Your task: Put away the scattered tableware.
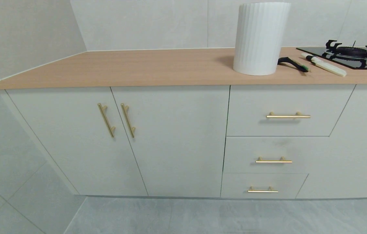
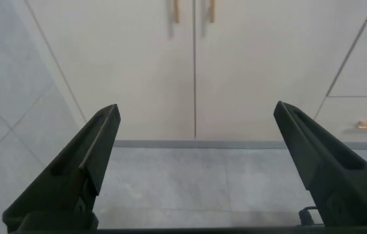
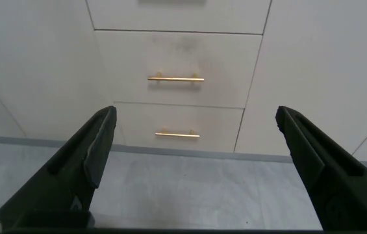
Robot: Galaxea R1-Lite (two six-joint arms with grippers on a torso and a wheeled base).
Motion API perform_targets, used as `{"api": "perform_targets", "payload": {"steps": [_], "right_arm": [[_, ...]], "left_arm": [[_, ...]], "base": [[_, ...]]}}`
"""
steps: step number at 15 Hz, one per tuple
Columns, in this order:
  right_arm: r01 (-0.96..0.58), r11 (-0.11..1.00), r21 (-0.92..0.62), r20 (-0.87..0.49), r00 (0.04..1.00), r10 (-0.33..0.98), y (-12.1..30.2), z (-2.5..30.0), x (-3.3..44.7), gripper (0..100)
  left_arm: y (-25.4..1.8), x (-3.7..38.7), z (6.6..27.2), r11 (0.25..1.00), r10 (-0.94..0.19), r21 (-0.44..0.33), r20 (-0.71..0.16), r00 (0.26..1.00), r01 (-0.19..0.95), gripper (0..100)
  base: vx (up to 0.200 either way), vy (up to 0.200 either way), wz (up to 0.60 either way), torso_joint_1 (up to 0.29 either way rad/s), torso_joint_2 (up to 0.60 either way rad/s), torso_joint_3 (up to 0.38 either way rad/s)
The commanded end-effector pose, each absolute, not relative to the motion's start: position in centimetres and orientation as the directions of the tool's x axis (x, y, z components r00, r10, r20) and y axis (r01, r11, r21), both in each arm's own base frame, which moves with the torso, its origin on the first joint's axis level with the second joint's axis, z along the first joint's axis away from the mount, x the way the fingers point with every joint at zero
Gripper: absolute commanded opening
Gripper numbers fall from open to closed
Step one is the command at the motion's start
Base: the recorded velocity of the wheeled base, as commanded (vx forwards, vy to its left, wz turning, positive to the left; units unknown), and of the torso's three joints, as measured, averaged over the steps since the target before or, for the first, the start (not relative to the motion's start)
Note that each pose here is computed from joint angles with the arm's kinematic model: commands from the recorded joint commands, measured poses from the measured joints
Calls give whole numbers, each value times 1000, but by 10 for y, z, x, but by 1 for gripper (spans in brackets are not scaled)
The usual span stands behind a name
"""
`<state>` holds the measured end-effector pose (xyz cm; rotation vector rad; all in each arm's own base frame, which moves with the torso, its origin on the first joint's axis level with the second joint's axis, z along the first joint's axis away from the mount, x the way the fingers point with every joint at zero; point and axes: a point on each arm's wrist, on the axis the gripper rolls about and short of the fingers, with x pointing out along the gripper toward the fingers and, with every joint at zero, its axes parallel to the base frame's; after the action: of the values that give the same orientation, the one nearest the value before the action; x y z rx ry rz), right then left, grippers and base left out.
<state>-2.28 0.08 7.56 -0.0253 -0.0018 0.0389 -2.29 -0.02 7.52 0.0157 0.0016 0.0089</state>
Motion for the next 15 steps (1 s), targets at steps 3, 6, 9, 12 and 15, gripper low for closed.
{"api": "perform_targets", "payload": {"steps": [3,6,9,12,15], "right_arm": [[-40,999,-26,2,999,40,1,76,-23,100],[-40,999,-26,2,999,40,1,76,-23,100],[-40,999,-26,0,999,40,1,76,-23,100],[-40,999,-26,2,999,40,1,76,-23,100],[-40,999,-26,2,999,40,1,76,-23,100]], "left_arm": [[0,-23,75,1000,9,15,-3,1000,-9,100],[0,-23,75,1000,9,15,-3,1000,-9,100],[0,-23,75,1000,9,15,-3,1000,-9,100],[0,-23,75,1000,9,14,-3,1000,-9,100],[0,-23,75,1000,9,14,-3,1000,-9,100]], "base": [[0,0,0,0,0,0],[0,0,-200,-1,1,2],[0,0,-400,-3,-2,2],[0,0,0,0,0,0],[0,0,0,0,0,0]]}}
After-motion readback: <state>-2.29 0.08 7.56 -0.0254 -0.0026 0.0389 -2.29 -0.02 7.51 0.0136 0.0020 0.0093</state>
